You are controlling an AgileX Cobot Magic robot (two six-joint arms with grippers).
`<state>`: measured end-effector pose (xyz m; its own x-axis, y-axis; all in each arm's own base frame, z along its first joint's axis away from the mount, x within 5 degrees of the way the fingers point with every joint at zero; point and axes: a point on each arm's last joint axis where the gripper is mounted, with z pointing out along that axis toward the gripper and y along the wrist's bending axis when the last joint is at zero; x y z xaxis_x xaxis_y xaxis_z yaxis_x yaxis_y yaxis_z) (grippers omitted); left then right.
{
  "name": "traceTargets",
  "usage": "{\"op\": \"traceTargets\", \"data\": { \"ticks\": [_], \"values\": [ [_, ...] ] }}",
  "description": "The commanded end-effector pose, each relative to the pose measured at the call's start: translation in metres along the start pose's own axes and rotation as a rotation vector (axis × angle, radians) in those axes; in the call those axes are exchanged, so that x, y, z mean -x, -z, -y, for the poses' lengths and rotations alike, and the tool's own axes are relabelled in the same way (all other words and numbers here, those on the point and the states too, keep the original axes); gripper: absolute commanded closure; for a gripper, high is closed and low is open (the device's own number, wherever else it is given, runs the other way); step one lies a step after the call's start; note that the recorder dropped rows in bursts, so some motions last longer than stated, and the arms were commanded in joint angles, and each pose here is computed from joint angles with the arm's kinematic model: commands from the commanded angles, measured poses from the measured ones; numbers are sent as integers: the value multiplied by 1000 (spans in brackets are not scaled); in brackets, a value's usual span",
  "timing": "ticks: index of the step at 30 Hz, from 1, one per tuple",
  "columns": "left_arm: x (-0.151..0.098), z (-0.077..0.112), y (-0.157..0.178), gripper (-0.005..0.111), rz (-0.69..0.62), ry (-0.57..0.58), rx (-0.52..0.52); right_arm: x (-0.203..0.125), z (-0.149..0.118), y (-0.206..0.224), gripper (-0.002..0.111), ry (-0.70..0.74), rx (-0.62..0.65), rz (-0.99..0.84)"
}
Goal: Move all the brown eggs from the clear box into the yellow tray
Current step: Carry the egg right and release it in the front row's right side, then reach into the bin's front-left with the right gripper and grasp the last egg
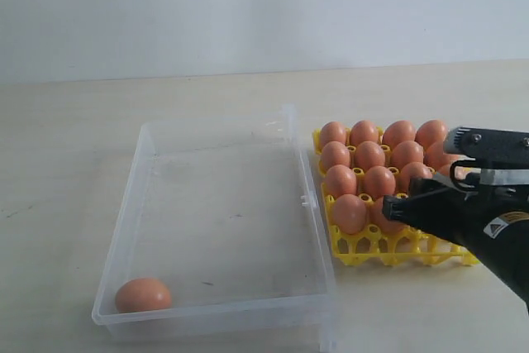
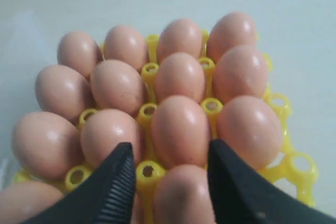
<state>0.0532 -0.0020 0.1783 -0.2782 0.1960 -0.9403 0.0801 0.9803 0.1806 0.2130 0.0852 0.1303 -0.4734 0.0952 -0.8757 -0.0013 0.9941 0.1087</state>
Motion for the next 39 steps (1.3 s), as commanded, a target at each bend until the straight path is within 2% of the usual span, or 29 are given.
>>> {"op": "traceTargets", "data": {
  "ticks": [1,2,5,8,10,13,15,17,26,32,39],
  "values": [
    [2,0,1,107,19,4,0,42,-19,19,102,162,146,23],
    [2,0,1,107,19,4,0,56,-30,21,108,224,201,12],
    [2,0,1,107,19,4,0,89,-62,24,108,357,375,-101],
    [2,0,1,107,19,4,0,106,-88,23,108,449,496,-302],
    [2,0,1,107,19,4,0,112,-105,20,108,510,533,-431],
    [2,0,1,107,19,4,0,116,-134,12,108,701,578,-591],
    [2,0,1,107,19,4,0,112,-154,8,105,829,612,-664],
    [2,0,1,107,19,4,0,107,-175,0,99,892,650,-715],
    [2,0,1,107,19,4,0,60,-246,-28,62,949,840,-887],
    [2,0,1,107,19,4,0,39,-273,-39,54,973,886,-919],
    [2,0,1,107,19,4,0,21,-292,-47,54,1021,947,-941]
  ]
}}
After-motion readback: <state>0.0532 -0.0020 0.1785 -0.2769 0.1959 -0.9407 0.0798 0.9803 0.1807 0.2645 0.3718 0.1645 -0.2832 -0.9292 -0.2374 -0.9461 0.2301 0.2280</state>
